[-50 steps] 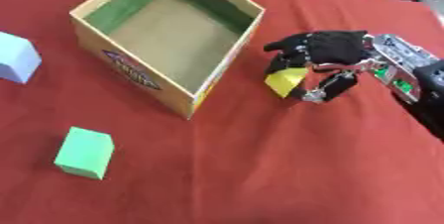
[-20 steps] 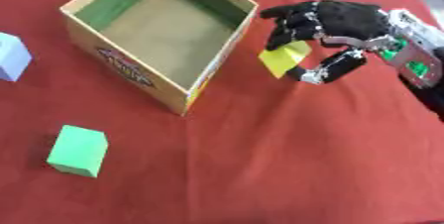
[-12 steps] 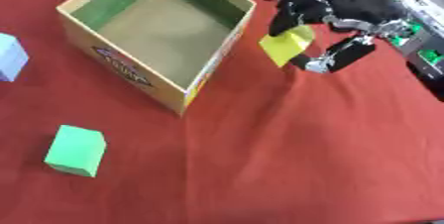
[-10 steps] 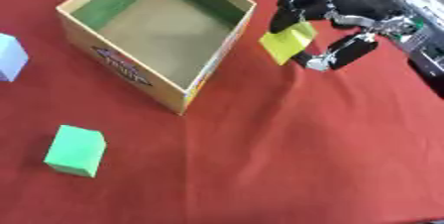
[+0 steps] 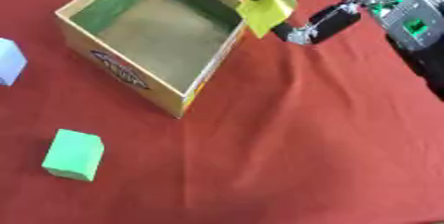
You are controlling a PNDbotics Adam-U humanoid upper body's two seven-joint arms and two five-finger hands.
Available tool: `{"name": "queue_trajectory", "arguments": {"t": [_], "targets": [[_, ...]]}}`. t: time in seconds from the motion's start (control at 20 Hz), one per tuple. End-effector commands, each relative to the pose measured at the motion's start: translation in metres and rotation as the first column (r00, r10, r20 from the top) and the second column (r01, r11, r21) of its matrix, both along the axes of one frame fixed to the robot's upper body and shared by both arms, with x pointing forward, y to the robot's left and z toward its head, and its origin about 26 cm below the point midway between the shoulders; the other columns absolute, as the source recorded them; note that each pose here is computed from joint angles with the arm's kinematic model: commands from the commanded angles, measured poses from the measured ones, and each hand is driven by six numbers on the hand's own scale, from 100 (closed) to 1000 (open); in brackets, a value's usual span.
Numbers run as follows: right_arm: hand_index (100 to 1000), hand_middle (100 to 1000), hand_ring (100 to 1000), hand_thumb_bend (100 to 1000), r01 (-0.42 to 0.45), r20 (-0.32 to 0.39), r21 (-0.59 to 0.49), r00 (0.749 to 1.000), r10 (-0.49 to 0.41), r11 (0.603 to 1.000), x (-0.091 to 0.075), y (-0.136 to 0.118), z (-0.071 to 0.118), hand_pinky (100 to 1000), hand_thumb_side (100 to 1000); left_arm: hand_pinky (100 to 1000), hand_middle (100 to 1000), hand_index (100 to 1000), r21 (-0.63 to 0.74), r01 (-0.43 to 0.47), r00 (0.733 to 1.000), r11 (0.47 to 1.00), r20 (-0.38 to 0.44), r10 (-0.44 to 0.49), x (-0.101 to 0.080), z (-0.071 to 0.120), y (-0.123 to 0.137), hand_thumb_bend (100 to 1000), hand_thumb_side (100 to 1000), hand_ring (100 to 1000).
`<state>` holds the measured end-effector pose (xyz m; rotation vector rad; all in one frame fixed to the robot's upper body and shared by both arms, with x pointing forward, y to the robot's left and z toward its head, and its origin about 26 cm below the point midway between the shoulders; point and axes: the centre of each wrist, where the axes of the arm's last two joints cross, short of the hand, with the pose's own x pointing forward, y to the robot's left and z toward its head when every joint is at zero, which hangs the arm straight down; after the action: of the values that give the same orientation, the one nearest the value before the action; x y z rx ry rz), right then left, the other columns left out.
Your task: Pick up objects on the table and place them in the box.
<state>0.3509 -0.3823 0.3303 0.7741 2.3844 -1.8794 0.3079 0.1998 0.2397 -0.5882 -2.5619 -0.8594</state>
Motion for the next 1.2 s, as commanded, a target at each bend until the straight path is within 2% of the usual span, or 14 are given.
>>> {"name": "queue_trajectory", "arguments": {"t": [0.05, 0.45, 0.55, 0.6, 0.65, 1.05, 1.15, 1.2], "targets": [[589, 307, 1000, 100, 0.017, 0.016, 0.036, 1.000, -0.017, 0.999, -0.001, -0.012, 0.018, 761, 202, 863, 784, 835, 0.001, 0.016, 0.999, 1.000, 0.036, -0.016, -0.002, 0.010, 0.001, 100, 566, 869], [583, 303, 1000, 100, 0.023, -0.010, 0.163, 1.000, -0.022, 0.986, 0.014, -0.029, 0.030, 757, 182, 861, 781, 835, -0.021, 0.077, 0.995, 0.997, 0.068, -0.075, -0.002, 0.022, -0.006, 100, 566, 866], [583, 304, 1000, 100, 0.012, -0.014, 0.193, 1.000, -0.010, 0.981, 0.020, -0.030, 0.034, 751, 167, 861, 781, 835, -0.025, 0.094, 0.993, 0.995, 0.077, -0.092, -0.002, 0.026, -0.008, 100, 566, 865], [584, 305, 1000, 100, 0.008, -0.019, 0.204, 1.000, -0.004, 0.979, 0.022, -0.030, 0.035, 752, 121, 860, 780, 834, -0.028, 0.101, 0.992, 0.994, 0.082, -0.098, -0.002, 0.028, -0.009, 100, 566, 864], [584, 306, 1000, 100, 0.004, -0.025, 0.213, 1.000, 0.001, 0.977, 0.025, -0.030, 0.036, 753, 165, 859, 779, 834, -0.032, 0.108, 0.990, 0.994, 0.089, -0.105, -0.002, 0.030, -0.010, 100, 566, 863], [603, 324, 1000, 100, 0.018, -0.087, 0.228, 0.996, 0.002, 0.973, 0.046, -0.029, 0.033, 765, 164, 857, 777, 833, -0.065, 0.172, 0.978, 0.983, 0.131, -0.162, -0.002, 0.047, -0.017, 100, 567, 859], [623, 342, 1000, 100, 0.024, -0.099, 0.216, 0.995, -0.003, 0.976, 0.049, -0.029, 0.032, 777, 167, 857, 777, 833, -0.069, 0.179, 0.977, 0.981, 0.130, -0.169, -0.002, 0.048, -0.018, 100, 567, 859], [675, 393, 1000, 100, 0.029, -0.106, 0.209, 0.994, -0.007, 0.977, 0.050, -0.029, 0.031, 804, 170, 857, 777, 833, -0.069, 0.180, 0.977, 0.981, 0.129, -0.171, -0.002, 0.048, -0.017, 100, 567, 860]]}}
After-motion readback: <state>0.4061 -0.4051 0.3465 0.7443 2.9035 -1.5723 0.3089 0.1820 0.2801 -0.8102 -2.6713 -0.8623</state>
